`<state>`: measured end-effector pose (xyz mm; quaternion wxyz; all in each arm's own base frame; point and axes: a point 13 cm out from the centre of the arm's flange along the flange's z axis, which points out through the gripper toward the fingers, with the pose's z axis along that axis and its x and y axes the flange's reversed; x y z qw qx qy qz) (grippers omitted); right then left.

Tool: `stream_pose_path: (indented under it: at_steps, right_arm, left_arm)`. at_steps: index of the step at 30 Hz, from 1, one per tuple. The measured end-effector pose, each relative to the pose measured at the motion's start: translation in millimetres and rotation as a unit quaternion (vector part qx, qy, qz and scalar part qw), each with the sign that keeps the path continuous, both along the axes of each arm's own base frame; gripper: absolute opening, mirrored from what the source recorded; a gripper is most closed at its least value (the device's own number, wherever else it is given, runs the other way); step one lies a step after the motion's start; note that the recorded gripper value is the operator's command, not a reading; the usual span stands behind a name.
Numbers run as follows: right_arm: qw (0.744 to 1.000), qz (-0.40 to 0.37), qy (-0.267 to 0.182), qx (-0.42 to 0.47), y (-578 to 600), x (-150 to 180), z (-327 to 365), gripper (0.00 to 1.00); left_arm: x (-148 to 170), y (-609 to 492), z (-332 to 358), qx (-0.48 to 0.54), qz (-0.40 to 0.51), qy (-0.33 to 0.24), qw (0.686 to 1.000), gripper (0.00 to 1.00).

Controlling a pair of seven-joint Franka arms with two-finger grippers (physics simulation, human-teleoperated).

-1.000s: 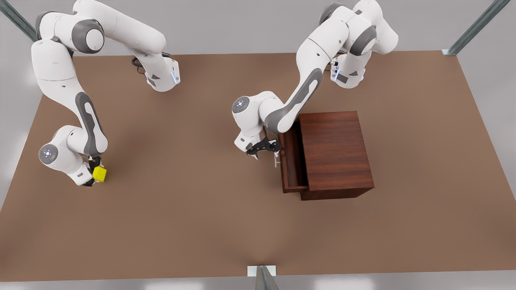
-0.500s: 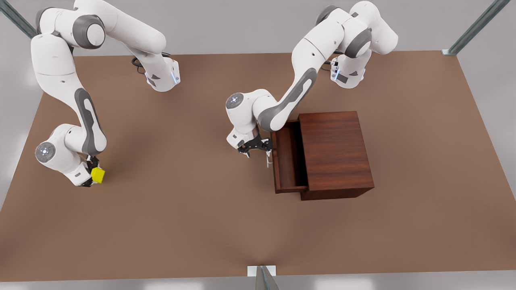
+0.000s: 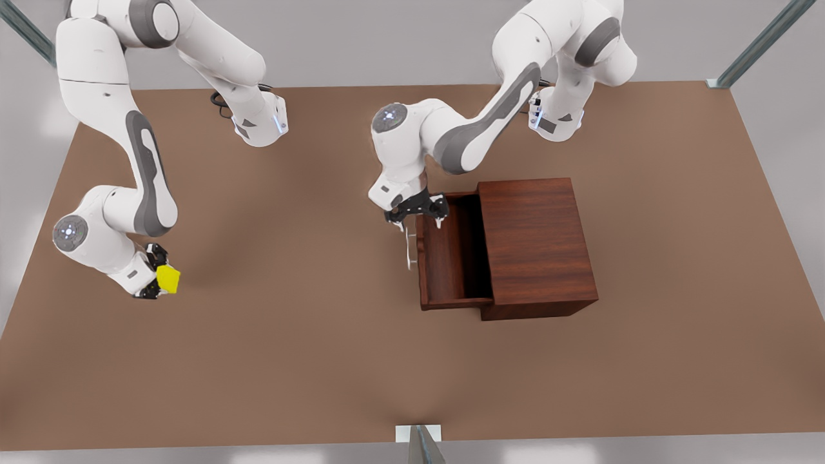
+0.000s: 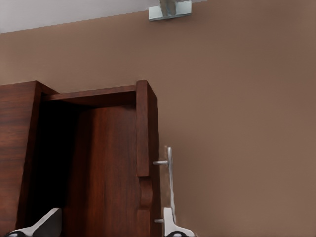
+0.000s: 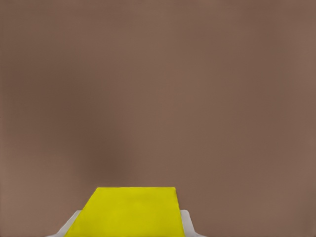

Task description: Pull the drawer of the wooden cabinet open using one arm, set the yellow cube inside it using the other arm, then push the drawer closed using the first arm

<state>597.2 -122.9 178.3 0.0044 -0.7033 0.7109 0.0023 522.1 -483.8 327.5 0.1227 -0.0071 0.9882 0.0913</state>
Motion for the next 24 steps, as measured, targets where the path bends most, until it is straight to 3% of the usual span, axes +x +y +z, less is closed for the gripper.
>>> stream_pose_path:
  at_steps: [4,5,7,16,24]
  right_arm:
    - [0.998,0.040,-0.021,0.032,79.5,19.6,32.4,0.74]
    - [0.997,0.051,-0.026,0.045,107.1,24.0,41.0,0.74]
    - [0.994,0.075,-0.035,0.067,165.7,30.1,56.4,0.74]
    - [0.982,0.134,-0.055,0.125,384.9,19.0,111.2,0.74]
    - [0.979,0.106,-0.041,0.170,535.7,-5.5,152.0,0.74]
  left_arm:
    - [100.6,276.6,73.9,-0.045,0.201,0.074,0.976,1.00]
    - [98.4,360.8,83.7,-0.066,0.254,0.095,0.960,1.00]
    - [59.6,440.0,86.8,-0.085,0.284,0.114,0.948,1.00]
    - [85.6,383.9,109.1,-0.123,0.125,0.132,0.976,1.00]
    - [78.4,385.8,103.4,-0.126,0.057,0.160,0.977,1.00]
